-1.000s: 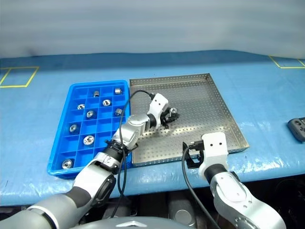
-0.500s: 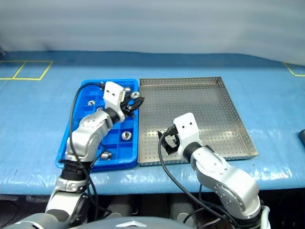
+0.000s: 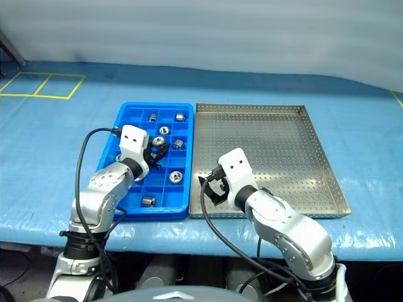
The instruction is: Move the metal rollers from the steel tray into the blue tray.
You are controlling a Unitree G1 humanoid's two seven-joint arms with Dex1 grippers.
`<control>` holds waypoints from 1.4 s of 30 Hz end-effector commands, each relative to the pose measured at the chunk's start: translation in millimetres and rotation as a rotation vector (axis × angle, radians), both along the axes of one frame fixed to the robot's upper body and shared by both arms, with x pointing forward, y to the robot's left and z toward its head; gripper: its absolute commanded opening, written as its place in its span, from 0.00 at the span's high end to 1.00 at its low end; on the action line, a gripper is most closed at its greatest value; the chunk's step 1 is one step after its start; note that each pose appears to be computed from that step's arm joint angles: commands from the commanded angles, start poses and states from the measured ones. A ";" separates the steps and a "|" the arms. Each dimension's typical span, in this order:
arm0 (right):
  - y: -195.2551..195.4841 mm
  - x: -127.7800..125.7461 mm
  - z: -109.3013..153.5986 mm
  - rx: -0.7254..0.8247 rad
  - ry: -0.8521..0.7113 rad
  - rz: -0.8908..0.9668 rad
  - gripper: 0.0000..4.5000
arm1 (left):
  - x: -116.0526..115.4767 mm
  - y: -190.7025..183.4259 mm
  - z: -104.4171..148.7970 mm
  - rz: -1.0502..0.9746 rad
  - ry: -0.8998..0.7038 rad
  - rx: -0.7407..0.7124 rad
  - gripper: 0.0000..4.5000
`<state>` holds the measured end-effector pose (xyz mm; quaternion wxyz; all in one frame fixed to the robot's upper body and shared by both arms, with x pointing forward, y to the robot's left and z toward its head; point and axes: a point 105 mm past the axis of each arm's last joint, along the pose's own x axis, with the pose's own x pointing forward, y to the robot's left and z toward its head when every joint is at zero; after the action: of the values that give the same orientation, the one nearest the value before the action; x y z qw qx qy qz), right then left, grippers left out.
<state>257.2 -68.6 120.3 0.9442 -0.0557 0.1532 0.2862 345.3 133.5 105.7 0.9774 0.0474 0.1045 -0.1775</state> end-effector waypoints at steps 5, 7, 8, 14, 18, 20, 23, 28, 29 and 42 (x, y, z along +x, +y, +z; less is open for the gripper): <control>-3.8 -3.1 6.1 0.012 -0.023 -0.030 0.00 | -2.4 15.0 -10.5 0.055 0.034 0.044 0.61; -4.3 -3.4 5.9 0.013 -0.022 -0.034 0.00 | -3.5 16.8 -12.8 0.058 0.048 0.042 0.61; -4.6 -3.5 6.0 0.013 -0.023 -0.036 0.00 | -4.0 17.4 -13.7 0.060 0.055 0.039 0.61; -4.9 -3.2 6.9 0.014 -0.025 -0.043 0.00 | -4.7 14.7 -11.3 0.034 0.066 -0.003 0.32; -6.0 -3.8 7.6 0.013 -0.027 -0.046 0.00 | -4.5 11.4 2.1 0.011 0.027 -0.063 0.02; -8.8 -3.2 9.0 0.007 -0.035 -0.053 0.00 | -3.1 8.9 17.0 -0.019 -0.024 -0.093 0.01; -15.8 -2.1 10.1 -0.003 -0.054 -0.075 0.00 | -3.4 4.0 35.0 -0.071 -0.097 -0.115 0.01; -36.1 2.2 14.0 -0.010 -0.173 -0.165 0.00 | -18.0 -10.8 40.3 -0.240 -0.160 -0.074 0.01; -41.1 1.2 12.9 -0.014 -0.186 -0.181 0.00 | -24.0 -13.4 36.2 -0.286 -0.160 -0.041 0.01; -67.6 -6.8 -6.1 -0.043 -0.188 -0.303 0.00 | -53.6 -26.5 7.1 -0.433 -0.080 -0.038 0.01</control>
<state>249.7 -137.3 102.8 0.9825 -0.0758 0.1048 0.1343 295.4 114.3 95.9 0.9240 0.0505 0.0836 -0.3696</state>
